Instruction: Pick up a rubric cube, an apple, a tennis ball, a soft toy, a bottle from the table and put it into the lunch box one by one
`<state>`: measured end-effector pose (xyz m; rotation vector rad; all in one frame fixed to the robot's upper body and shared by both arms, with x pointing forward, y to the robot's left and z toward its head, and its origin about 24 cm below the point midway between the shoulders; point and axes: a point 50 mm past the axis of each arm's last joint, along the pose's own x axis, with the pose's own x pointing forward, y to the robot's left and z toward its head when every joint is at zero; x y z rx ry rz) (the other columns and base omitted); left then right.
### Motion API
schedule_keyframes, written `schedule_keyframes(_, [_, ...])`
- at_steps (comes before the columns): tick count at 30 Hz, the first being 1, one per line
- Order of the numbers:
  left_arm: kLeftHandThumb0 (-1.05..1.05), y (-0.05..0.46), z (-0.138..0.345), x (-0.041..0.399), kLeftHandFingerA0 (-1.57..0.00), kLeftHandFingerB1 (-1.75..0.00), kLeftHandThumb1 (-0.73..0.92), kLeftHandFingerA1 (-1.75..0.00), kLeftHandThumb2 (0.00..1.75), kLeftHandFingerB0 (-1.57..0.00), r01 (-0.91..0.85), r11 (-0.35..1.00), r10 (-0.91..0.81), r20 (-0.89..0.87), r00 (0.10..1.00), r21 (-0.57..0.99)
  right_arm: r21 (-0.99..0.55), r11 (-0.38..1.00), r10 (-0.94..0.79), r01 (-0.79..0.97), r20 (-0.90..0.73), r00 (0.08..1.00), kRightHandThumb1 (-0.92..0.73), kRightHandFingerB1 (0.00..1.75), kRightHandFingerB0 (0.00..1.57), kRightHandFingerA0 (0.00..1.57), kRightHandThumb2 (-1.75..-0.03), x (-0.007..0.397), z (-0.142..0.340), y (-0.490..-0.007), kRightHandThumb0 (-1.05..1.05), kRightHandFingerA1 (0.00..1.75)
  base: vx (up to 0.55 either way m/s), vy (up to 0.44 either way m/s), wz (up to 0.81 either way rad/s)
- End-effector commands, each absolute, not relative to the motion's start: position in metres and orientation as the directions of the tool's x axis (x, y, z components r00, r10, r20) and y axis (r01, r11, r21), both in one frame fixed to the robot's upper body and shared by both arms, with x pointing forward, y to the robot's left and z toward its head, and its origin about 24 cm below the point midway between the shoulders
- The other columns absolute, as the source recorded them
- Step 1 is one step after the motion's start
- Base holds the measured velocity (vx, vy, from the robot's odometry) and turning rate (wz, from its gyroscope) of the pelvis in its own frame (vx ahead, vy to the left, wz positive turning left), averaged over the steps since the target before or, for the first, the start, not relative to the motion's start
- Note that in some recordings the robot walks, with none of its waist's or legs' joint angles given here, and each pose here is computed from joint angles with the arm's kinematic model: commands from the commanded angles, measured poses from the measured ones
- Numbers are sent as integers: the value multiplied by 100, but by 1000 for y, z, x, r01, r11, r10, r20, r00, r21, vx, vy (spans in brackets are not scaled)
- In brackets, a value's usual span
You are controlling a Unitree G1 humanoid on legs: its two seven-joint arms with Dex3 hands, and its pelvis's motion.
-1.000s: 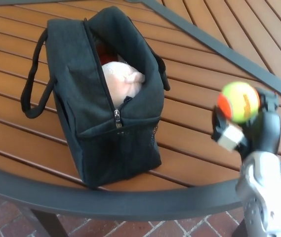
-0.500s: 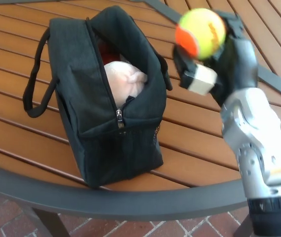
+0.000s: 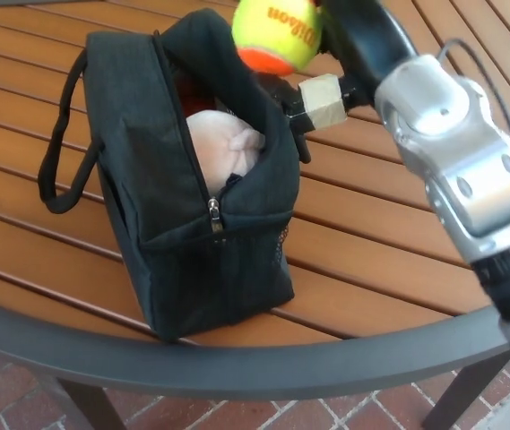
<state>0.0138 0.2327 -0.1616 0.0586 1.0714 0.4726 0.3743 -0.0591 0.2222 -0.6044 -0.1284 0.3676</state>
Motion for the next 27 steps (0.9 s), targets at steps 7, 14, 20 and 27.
schedule_keyframes(7, [-18, 237, -158, 14, -103, -119, 37, -136, 122, -98, -392, 885, 417, -804, 424, 252, -921, 357, 335, -159, -33, 942, -82, 84, 71, 83, -73, 392, 259, -44, -31, 150, 0, 0, 0])
schedule_keyframes(14, [-20, 236, -159, 13, -98, -122, 40, -142, 118, -96, -370, 889, 417, -806, 419, 268, -995, 100, 393, -26, 16, 919, -78, 74, 64, 81, -72, 393, 266, -21, -30, 152, 0, 0, 0])
schedule_keyframes(20, [-17, 233, -159, 10, -98, -122, 33, -144, 124, -96, -385, 888, 411, -811, 417, 252, -1000, -22, 419, 13, 3, 908, -75, 71, 68, 83, -67, 392, 270, 12, -33, 164, 0, 0, 0])
schedule_keyframes(27, [-22, 232, -160, 9, -99, -120, 34, -140, 120, -94, -344, 906, 381, -825, 417, 245, -996, -62, 472, 64, 28, 881, -62, 74, 78, 87, -68, 386, 269, 38, -30, 160, 0, 0, 0])
